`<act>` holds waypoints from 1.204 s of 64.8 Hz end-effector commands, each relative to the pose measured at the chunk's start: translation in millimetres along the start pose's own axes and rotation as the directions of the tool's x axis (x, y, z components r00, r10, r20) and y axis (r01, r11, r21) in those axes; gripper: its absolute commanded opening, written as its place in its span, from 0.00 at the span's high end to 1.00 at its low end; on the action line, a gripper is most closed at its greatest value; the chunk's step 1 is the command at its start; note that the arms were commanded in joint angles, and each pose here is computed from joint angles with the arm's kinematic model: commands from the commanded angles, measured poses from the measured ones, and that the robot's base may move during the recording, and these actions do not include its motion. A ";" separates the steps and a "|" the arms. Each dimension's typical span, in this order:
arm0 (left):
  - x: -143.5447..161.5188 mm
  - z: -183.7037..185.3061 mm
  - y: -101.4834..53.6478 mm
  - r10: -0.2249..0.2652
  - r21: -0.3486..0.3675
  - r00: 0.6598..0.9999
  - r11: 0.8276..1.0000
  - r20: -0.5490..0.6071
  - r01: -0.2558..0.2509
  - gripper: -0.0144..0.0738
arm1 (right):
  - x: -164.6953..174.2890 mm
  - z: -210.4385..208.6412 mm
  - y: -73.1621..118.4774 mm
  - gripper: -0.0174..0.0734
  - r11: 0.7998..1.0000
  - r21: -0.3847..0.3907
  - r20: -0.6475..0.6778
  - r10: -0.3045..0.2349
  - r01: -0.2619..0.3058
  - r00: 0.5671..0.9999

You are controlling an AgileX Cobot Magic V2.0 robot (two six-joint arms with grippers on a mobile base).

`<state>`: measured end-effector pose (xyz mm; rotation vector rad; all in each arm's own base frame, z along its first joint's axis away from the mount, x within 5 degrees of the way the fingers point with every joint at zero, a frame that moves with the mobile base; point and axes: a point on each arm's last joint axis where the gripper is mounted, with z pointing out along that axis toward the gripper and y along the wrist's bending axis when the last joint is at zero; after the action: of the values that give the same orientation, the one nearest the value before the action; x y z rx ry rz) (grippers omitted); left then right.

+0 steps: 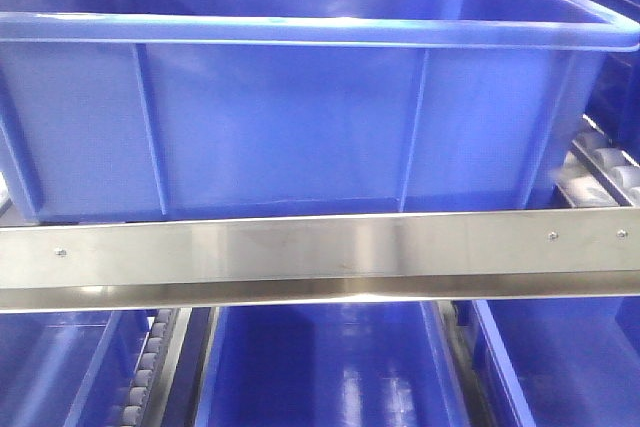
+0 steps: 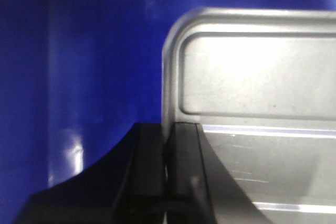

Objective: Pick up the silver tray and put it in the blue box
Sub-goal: 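Open both grippers to release the tray inside the bin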

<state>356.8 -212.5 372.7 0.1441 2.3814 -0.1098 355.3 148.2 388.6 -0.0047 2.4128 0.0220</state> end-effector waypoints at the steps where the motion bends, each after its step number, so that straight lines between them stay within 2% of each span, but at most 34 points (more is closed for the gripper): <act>1: -15.3 -5.3 5.5 0.016 0.005 0.995 1.000 0.102 -0.017 0.96 | -22.2 -10.1 -3.7 0.74 0.999 -0.036 0.164 -0.007 0.013 0.986; 14: -11.1 31.7 4.1 0.024 -0.008 0.997 1.000 0.074 -0.023 0.96 | -21.3 37.5 5.3 0.74 0.999 -0.036 0.146 -0.027 0.032 0.989; 27: -8.0 45.9 -0.1 0.026 0.003 0.998 1.000 0.064 -0.027 0.95 | -19.8 49.3 8.5 0.74 0.999 -0.037 0.137 -0.034 0.039 0.990; 36: -7.4 50.1 -1.7 0.015 0.020 0.998 1.000 0.062 -0.016 0.82 | -20.7 48.9 9.0 0.73 0.998 -0.042 0.147 -0.033 0.039 0.989; 42: -8.3 50.2 -2.8 0.001 0.042 0.998 0.999 0.070 -0.004 0.66 | -20.7 48.9 9.0 0.64 0.998 -0.042 0.147 -0.033 0.039 0.989; 50: -10.1 50.4 -0.7 -0.004 0.043 0.997 0.999 0.078 0.001 0.44 | -20.0 49.1 8.6 0.40 0.999 -0.037 0.139 -0.033 0.039 0.990; 55: -11.1 50.0 1.5 -0.008 0.040 0.997 0.999 0.080 0.005 0.35 | -19.1 49.2 8.0 0.26 0.999 -0.032 0.129 -0.034 0.038 0.991; 59: -11.4 48.2 2.0 -0.009 0.039 0.997 0.999 0.080 0.006 0.32 | -18.6 49.3 7.7 0.19 0.999 -0.028 0.123 -0.034 0.038 0.992; 70: -16.1 35.7 4.6 -0.006 0.030 0.997 1.000 0.082 0.003 0.32 | -18.8 41.8 5.0 0.19 0.999 -0.020 0.114 -0.029 0.032 0.993; 78: -21.7 10.7 8.5 -0.013 0.036 0.996 0.999 0.091 0.009 0.33 | -21.5 21.6 0.9 0.22 0.999 -0.025 0.135 -0.018 0.021 0.991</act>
<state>400.2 -219.2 317.2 0.1538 2.4342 -0.0955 404.6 159.6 328.2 -0.0389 2.4437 -0.0031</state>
